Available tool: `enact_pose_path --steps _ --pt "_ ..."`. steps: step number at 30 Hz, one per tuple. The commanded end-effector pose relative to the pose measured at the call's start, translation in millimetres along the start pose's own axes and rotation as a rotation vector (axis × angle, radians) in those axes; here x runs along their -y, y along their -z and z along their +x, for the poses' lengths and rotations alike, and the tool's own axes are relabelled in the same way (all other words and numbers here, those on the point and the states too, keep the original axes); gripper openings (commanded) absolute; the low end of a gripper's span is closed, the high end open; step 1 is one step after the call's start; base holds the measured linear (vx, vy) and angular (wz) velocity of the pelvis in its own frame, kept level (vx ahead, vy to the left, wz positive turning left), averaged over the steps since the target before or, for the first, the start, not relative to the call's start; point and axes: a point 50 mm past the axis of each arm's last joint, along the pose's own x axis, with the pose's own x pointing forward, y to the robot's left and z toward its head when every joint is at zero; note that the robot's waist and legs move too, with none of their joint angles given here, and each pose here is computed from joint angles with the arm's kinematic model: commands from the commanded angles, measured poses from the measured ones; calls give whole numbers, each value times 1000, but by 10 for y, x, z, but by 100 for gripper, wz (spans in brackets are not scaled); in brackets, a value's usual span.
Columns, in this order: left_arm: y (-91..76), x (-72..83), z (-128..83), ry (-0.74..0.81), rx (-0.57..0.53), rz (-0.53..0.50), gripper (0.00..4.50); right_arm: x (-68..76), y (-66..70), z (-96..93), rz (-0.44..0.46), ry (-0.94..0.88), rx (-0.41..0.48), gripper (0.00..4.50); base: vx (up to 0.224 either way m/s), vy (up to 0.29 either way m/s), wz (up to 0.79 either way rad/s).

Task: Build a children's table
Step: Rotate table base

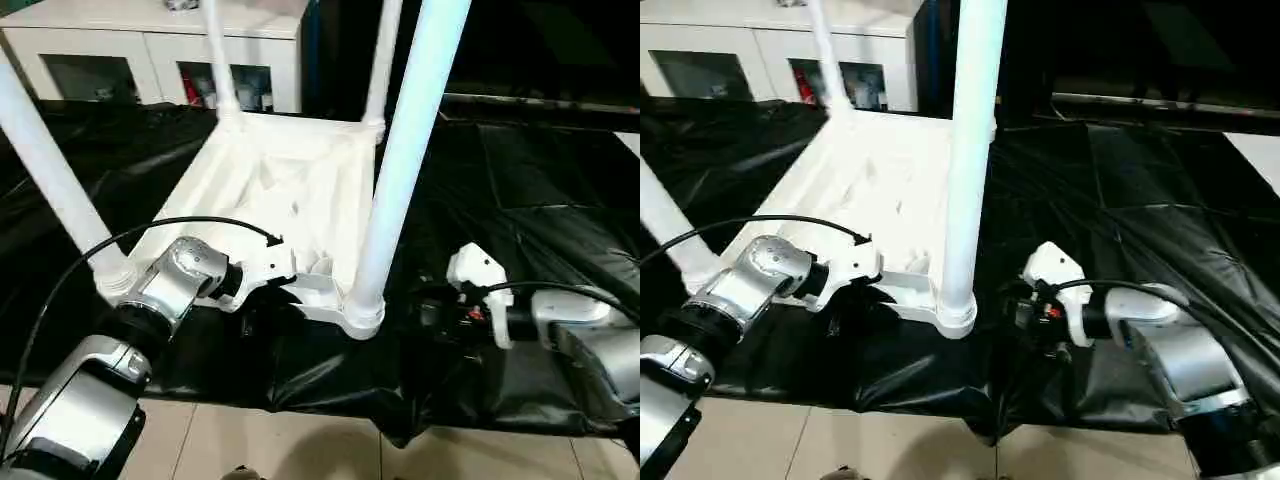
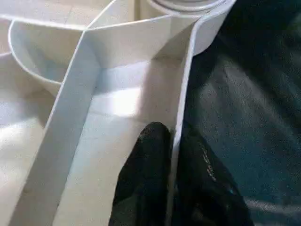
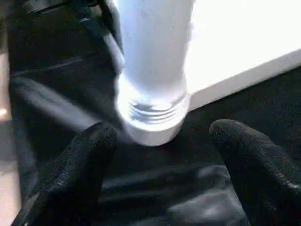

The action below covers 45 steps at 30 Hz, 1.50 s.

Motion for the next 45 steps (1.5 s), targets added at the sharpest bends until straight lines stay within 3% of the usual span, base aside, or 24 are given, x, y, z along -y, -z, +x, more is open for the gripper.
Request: enact_pose_path --steps 1,6,11,17,21,22,27,32,45 --pt "41 -34 -113 -98 67 -53 18 82 -12 5 -2 85 17 382 0 0 0" --pt "213 81 -211 -207 47 -86 4 141 -11 90 58 192 82 382 0 0 0" --pt "321 236 -362 -260 30 -124 1 93 63 143 74 196 70 382 0 0 0" --pt "358 389 -458 -265 51 -16 1 83 111 271 96 234 84 382 0 0 0" --pt "343 358 -488 -282 46 10 1 88 108 331 106 248 96 382 0 0 0" --pt "325 347 -492 -286 57 1 30 84 106 344 106 247 98 382 0 0 0" --pt "208 286 -452 -282 108 -28 71 54 81 406 104 234 110 382 0 0 0" --pt "162 274 -382 -266 123 -29 71 37 63 441 98 224 121 382 0 0 0" --pt "243 208 -270 -286 46 -63 71 41 37 471 88 210 128 382 0 0 0"
